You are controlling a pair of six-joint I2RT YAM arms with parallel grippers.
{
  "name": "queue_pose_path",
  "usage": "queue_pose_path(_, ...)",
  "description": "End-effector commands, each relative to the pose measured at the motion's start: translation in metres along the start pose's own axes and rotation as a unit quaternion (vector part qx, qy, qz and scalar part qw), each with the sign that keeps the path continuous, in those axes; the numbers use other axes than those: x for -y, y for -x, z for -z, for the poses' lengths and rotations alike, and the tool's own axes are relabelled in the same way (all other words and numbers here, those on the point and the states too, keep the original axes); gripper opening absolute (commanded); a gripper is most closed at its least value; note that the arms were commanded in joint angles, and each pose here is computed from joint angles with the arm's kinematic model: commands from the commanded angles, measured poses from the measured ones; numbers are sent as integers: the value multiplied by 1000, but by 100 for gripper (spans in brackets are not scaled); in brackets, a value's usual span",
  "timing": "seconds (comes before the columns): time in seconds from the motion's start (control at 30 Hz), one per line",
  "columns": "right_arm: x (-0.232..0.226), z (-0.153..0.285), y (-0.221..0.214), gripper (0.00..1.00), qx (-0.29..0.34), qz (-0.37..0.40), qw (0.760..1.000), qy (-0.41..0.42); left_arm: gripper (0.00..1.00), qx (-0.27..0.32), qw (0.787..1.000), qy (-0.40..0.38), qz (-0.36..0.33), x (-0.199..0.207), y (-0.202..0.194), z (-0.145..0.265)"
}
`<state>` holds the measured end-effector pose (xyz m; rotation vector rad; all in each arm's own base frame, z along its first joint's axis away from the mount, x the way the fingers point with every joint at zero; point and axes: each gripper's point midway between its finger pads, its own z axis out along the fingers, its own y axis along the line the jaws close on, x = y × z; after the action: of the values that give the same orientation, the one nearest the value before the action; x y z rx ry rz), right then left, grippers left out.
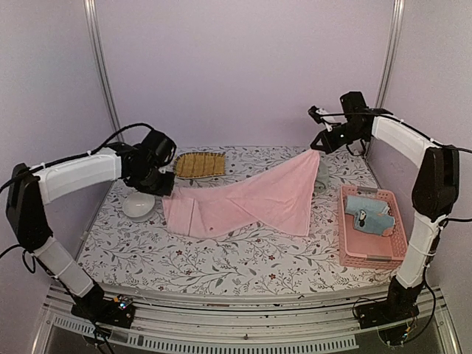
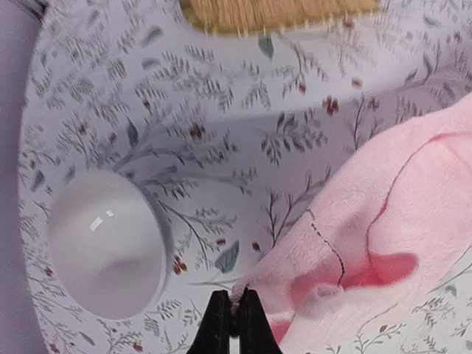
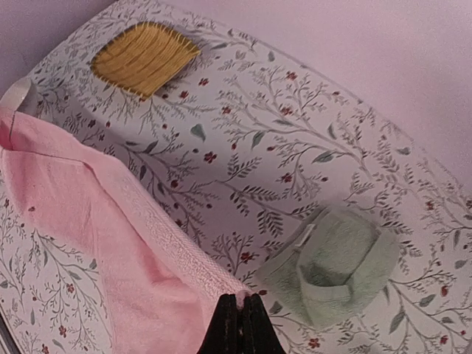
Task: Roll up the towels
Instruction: Pick up the towel from the center of the board, then flatten out the towel at the center of the board.
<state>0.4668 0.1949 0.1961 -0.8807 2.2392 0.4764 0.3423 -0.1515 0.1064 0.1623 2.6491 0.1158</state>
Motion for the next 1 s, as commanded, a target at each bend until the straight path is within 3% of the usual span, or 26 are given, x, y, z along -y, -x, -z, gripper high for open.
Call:
queue_pose_path(0.0, 39, 58, 58, 2, 62, -5, 997, -53, 0, 180, 981, 67, 15, -48, 97, 97)
queue_pose_path(0.2, 31, 125, 111, 2, 142, 17, 986, -87, 0, 335, 941, 42, 28, -62, 142, 186)
queue_pose_path(0.37, 11, 161, 112, 2, 170, 25, 981, -91, 0, 379, 925, 33, 25, -73, 135, 219)
queue_pose_path(0.57, -39, 194, 79, 2, 187, 46, 980, -51, 0, 414, 909, -25, 30, -75, 109, 254)
queue_pose_path(0.83, -131, 236, 8, 2, 219, 105, 969, 40, 0, 472, 868, -150, 48, -76, 51, 310)
queue_pose_path(0.97, -140, 235, -9, 2, 203, 107, 972, 55, 0, 461, 864, -198, 46, -65, 34, 310)
